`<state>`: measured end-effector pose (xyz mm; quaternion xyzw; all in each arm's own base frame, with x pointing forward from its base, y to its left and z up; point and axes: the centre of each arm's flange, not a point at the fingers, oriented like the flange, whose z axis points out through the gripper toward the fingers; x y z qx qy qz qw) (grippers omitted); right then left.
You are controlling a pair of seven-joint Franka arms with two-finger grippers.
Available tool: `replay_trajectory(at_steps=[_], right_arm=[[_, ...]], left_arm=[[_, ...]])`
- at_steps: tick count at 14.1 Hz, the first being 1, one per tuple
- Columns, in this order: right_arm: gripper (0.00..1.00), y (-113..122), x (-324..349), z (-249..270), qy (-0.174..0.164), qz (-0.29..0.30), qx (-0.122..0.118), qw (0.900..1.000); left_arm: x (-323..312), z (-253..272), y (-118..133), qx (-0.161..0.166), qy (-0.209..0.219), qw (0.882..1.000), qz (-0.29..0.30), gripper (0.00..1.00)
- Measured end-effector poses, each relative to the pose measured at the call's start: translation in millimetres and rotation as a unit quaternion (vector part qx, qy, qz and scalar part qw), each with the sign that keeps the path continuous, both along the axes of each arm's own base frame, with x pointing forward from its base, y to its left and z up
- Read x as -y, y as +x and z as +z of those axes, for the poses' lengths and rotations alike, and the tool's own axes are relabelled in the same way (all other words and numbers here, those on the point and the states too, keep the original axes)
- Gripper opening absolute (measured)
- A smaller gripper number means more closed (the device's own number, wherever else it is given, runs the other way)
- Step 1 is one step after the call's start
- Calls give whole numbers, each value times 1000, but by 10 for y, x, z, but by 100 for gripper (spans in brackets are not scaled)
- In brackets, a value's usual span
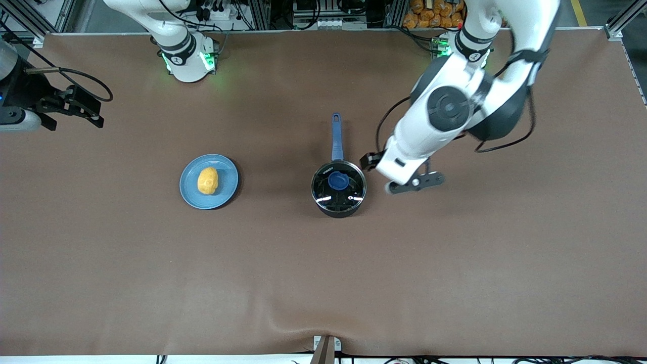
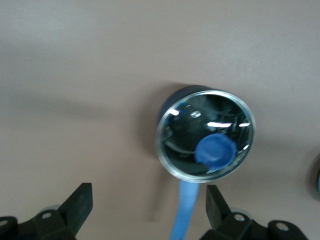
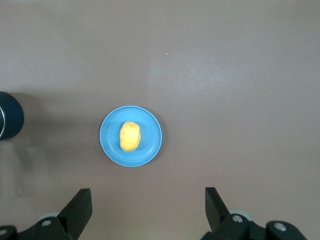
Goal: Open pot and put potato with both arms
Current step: 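Move the left gripper over the pot and grasp the blue lid knob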
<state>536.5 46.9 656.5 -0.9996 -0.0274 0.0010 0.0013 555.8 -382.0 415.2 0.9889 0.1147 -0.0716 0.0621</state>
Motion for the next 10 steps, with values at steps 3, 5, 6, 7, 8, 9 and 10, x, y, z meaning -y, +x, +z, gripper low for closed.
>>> replay_trajectory(at_steps=[3,5,6,7,8,9,10], right_arm=[[100,0,0,0,0,0,0,1000],[100,0,-1,-1,0,0,0,1000],[100,0,0,-1,0,0,0,1000],[100,0,0,-1,0,0,0,1000],[100,0,-1,-1,0,0,0,1000],[100,0,-1,-1,0,0,0,1000],[100,0,0,-1,0,0,0,1000]], left_arm=[[506,-521,-126,32,29,999,24,100],[750,-727,-229,46,38,998,28,100],[811,-764,-255,49,37,998,27,100],[847,-777,-265,52,34,998,25,100],[879,-779,-273,58,31,998,22,100],[908,-787,-282,65,31,997,17,100],[933,-817,-292,74,36,997,9,100]])
